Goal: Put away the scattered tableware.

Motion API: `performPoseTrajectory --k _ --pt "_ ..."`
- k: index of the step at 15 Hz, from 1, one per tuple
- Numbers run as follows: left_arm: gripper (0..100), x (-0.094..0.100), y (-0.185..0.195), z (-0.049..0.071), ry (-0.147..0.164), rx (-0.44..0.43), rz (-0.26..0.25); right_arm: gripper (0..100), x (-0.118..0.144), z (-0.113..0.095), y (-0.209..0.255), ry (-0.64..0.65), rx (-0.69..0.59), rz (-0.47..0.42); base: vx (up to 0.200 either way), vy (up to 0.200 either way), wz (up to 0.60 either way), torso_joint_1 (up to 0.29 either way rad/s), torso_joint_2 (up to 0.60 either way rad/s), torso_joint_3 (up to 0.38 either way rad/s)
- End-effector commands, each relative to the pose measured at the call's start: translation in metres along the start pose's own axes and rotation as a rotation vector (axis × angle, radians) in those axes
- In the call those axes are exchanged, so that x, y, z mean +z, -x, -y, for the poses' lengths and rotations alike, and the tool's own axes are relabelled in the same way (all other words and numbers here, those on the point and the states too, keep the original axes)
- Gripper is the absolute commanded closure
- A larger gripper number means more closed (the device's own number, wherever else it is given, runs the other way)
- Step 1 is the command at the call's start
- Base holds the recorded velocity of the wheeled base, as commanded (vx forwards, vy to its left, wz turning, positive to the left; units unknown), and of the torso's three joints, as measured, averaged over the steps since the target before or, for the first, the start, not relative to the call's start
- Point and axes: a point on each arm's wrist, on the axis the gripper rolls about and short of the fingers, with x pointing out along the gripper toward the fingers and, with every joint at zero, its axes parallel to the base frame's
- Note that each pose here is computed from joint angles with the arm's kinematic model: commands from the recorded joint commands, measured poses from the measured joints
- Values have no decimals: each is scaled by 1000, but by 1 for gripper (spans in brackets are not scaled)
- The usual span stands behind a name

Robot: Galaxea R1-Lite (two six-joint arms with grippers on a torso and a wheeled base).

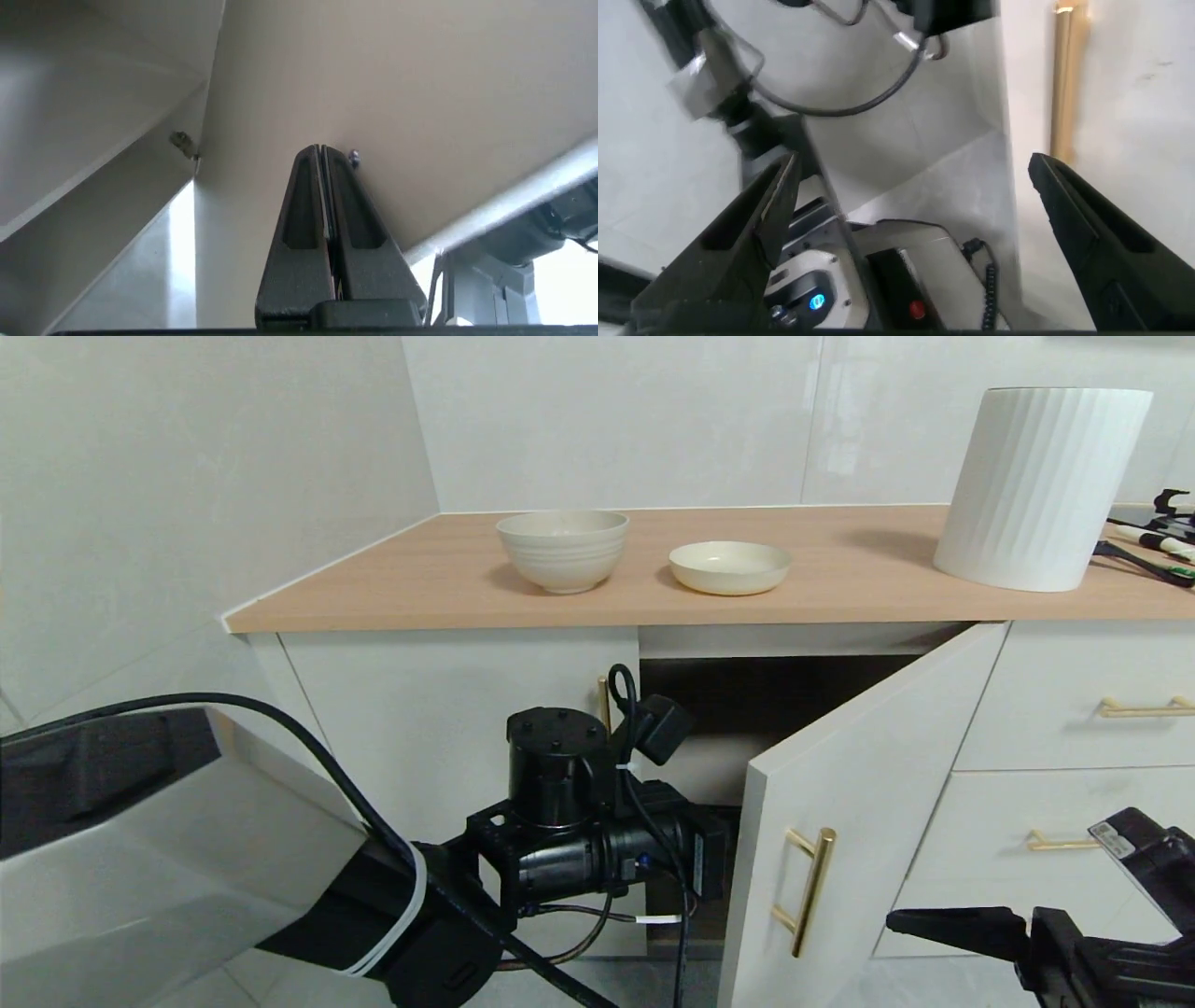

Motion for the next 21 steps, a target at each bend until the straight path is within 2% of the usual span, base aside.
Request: performPoseTrajectory --k 1,4,6,9,11,14,16,17,18,19,20,21 --pt "100 -1 -4 -1 0 -4 -1 0 0 2 -1 -5 -9 -2 0 0 0 0 0 0" --pt "100 -2 -4 0 7 4 -10 0 1 0 1 5 -7 9 0 0 0 0 0 0" --pt "100 -3 -9 5 10 7 -26 0 3 -4 4 21 8 24 0 0 0 0 0 0" --pt "100 -9 -25 33 -11 -56 -42 0 6 -21 11 72 122 50 0 0 0 0 0 0" --pt "100 -15 -48 64 -38 -135 -48 0 5 -38 16 110 233 59 0 0 0 0 0 0" --pt "100 -17 -51 79 -47 -142 -44 0 2 -51 20 111 309 30 0 0 0 0 0 0" --pt "100 -15 -46 77 -45 -122 -41 0 1 -51 20 90 306 -3 0 0 0 0 0 0" --pt "100 -16 -38 66 -35 -80 -45 0 2 -50 19 89 295 2 0 0 0 0 0 0" --pt "100 -16 -35 62 -30 -67 -48 0 2 -49 19 88 287 3 0 0 0 0 0 0" --pt "100 -19 -25 47 -13 -21 -59 0 4 -44 20 80 245 10 0 0 0 0 0 0" --pt "100 -20 -21 37 -3 7 -61 0 5 -39 21 74 208 18 0 0 0 0 0 0" --pt "100 -19 -21 34 -3 15 -53 0 7 -37 20 72 190 23 0 0 0 0 0 0"
